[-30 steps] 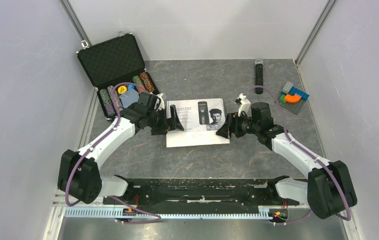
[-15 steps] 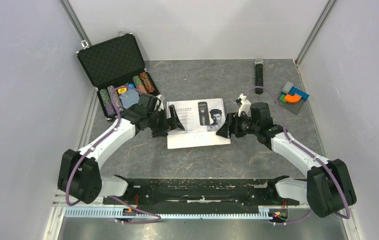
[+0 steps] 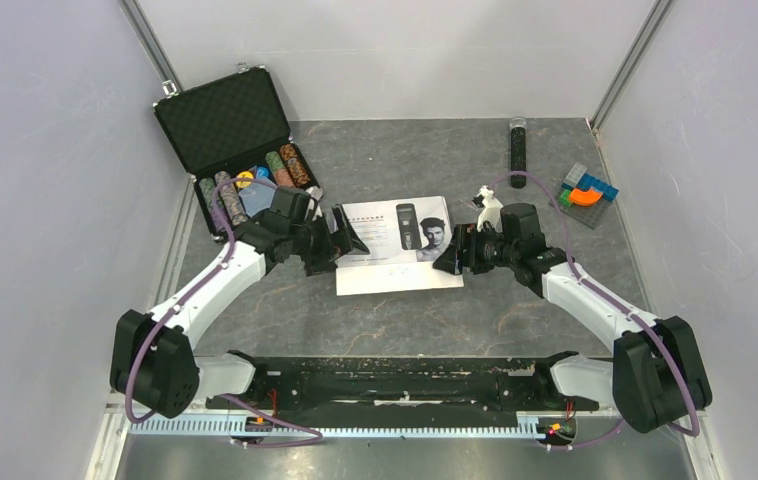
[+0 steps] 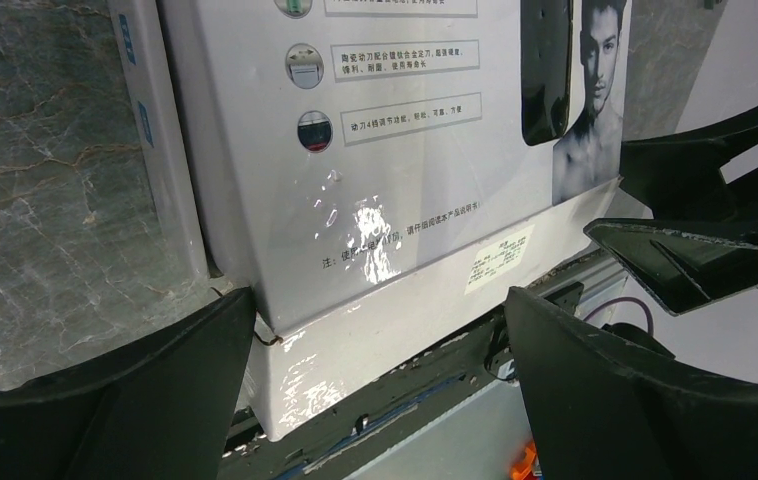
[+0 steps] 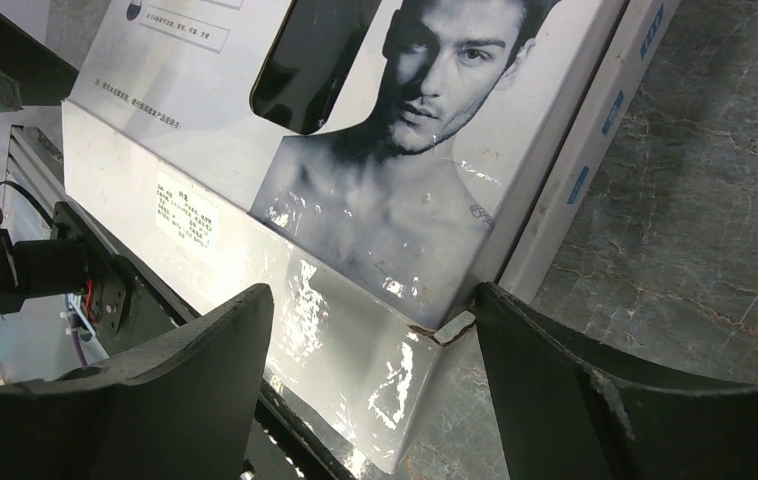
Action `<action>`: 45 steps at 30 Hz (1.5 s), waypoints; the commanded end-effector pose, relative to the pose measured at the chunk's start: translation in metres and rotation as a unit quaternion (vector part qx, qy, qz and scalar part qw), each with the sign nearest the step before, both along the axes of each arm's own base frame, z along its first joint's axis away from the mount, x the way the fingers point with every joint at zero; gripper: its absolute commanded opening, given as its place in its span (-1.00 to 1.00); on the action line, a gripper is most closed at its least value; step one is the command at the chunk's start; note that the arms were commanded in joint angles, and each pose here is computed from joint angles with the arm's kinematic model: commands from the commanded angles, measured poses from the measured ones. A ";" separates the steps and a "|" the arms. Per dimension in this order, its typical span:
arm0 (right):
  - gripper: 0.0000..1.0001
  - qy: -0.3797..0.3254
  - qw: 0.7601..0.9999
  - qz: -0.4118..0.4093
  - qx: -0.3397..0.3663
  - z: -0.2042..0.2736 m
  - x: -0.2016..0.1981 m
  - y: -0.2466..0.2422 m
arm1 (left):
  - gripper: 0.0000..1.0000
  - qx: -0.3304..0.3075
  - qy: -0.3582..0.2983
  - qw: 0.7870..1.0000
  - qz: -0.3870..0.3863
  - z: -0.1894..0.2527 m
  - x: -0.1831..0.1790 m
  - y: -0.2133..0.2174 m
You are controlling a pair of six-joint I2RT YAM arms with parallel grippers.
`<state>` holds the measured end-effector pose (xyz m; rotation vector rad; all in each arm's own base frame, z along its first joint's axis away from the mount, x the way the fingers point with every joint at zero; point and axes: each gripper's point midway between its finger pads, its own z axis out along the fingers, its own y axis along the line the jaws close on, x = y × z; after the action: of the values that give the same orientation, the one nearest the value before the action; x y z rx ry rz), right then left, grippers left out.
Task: Sort the hair-cutting tools
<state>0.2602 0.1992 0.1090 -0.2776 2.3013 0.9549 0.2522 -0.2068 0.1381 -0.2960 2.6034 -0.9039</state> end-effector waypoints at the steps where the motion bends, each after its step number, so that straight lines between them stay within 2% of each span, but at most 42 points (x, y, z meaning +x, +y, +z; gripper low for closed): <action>1: 0.53 -0.025 0.999 0.014 0.028 0.027 0.008 0.012 | 1.00 -0.039 -0.016 0.999 -0.001 0.019 0.000 -0.011; 11: 0.54 -0.021 0.999 0.011 0.023 0.022 0.007 0.011 | 1.00 -0.034 0.006 0.999 0.004 -0.005 -0.007 -0.008; 20: 0.55 -0.019 1.000 0.005 0.011 0.013 0.006 0.007 | 1.00 -0.009 -0.001 1.000 0.010 -0.019 -0.002 -0.002; 37: 0.56 0.000 0.999 -0.013 -0.029 -0.024 -0.004 -0.008 | 1.00 0.011 -0.026 0.999 0.015 -0.020 0.001 0.007; 45: 0.59 -0.019 0.999 -0.021 -0.045 -0.029 -0.003 -0.016 | 1.00 0.035 -0.039 0.998 0.018 -0.019 0.000 0.016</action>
<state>0.2601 0.1938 0.0953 -0.2798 2.2728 0.8991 0.2480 -0.1966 0.1090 -0.3400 2.6006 -0.8337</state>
